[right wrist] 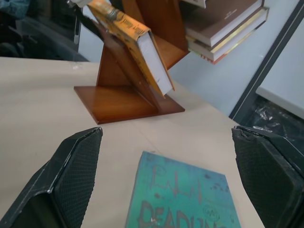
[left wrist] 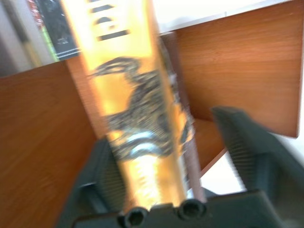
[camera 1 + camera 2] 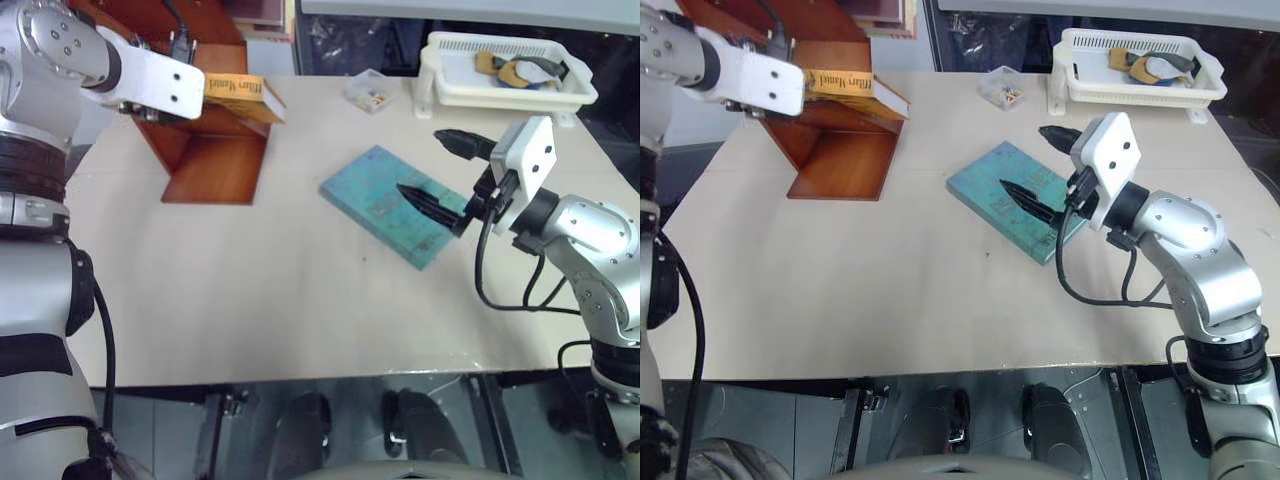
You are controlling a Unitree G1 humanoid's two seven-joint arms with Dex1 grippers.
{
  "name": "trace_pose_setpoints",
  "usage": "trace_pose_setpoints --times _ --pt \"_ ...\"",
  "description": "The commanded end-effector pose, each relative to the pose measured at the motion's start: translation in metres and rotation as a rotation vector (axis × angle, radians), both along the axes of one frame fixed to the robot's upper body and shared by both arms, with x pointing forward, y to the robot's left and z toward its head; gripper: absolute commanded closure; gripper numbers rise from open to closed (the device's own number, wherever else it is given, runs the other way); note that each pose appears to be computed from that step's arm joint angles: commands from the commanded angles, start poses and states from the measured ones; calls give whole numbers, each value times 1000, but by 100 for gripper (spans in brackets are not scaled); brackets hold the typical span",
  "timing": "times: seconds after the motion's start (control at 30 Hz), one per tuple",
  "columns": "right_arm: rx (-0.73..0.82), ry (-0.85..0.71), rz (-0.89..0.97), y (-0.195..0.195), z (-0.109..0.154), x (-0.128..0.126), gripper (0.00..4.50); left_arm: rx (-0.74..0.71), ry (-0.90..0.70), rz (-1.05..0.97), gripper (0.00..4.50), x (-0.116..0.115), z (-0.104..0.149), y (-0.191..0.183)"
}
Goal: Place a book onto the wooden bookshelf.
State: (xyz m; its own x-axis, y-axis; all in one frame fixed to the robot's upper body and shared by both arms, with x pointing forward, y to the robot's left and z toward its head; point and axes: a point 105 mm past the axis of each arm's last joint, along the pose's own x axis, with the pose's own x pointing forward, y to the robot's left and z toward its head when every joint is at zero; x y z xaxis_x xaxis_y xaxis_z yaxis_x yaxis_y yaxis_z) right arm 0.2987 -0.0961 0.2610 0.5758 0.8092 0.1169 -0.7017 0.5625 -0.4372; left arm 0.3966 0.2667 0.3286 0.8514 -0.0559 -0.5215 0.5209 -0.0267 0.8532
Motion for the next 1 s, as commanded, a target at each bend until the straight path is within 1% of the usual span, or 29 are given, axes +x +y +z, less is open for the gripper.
trace_pose_setpoints --times 0.03,0.13,0.17,0.2,0.23,0.27,0.3,0.33,0.37,0.43,0.5,0.53,0.6,0.63,0.67,0.7,0.77,0.87,1.0 --pt "1 -50 -2 -9 12 -3 0 -67 -137 -68 6 -14 29 -4" --pt "-6 -42 -6 -12 9 -2 0 -148 -262 -169 6 -31 47 -6" --pt "-6 -39 -9 -13 9 -1 0 -208 -286 -202 6 -38 50 -7" --pt "-6 -32 -11 -14 8 -1 0 -326 -316 -262 6 -45 55 -16" --pt "-14 -7 3 -15 5 -2 0 -500 -334 -311 6 -53 61 -26" --pt "-22 5 2 -17 2 -3 0 -638 -341 -356 6 -61 63 -35" --pt "-26 21 1 -19 -1 -4 0 -828 -320 -436 6 -70 64 -47" --pt "-28 30 0 -20 -3 -4 0 -944 -295 -484 6 -77 63 -55" --pt "-36 43 -8 -21 -9 -6 0 -1073 -232 -503 6 -82 45 -62" --pt "-32 76 -22 -22 -18 -9 0 -1252 -75 -525 6 -95 14 -79" --pt "-26 96 -34 -22 -24 -13 0 -1384 38 -512 6 -104 -7 -92" --pt "-5 98 -71 -24 -28 -13 0 -1399 86 -492 6 -106 -26 -101" --pt "19 146 -139 -30 -48 -19 0 -1527 184 -434 6 -110 -63 -117" --pt "3 166 -176 -34 -60 -23 0 -1519 198 -393 6 -111 -83 -120" --pt "-8 197 -210 -40 -71 -30 0 -1521 169 -331 6 -107 -99 -116" --pt "-30 222 -224 -44 -80 -39 0 -1503 97 -232 6 -100 -116 -104" --pt "-32 247 -282 -56 -86 -52 0 -1441 57 -126 6 -100 -147 -83" --pt "-64 258 -367 -73 -91 -65 0 -1408 31 -76 6 -107 -163 -61" --pt "-82 285 -432 -87 -95 -80 0 -1395 36 -48 6 -113 -168 -41"
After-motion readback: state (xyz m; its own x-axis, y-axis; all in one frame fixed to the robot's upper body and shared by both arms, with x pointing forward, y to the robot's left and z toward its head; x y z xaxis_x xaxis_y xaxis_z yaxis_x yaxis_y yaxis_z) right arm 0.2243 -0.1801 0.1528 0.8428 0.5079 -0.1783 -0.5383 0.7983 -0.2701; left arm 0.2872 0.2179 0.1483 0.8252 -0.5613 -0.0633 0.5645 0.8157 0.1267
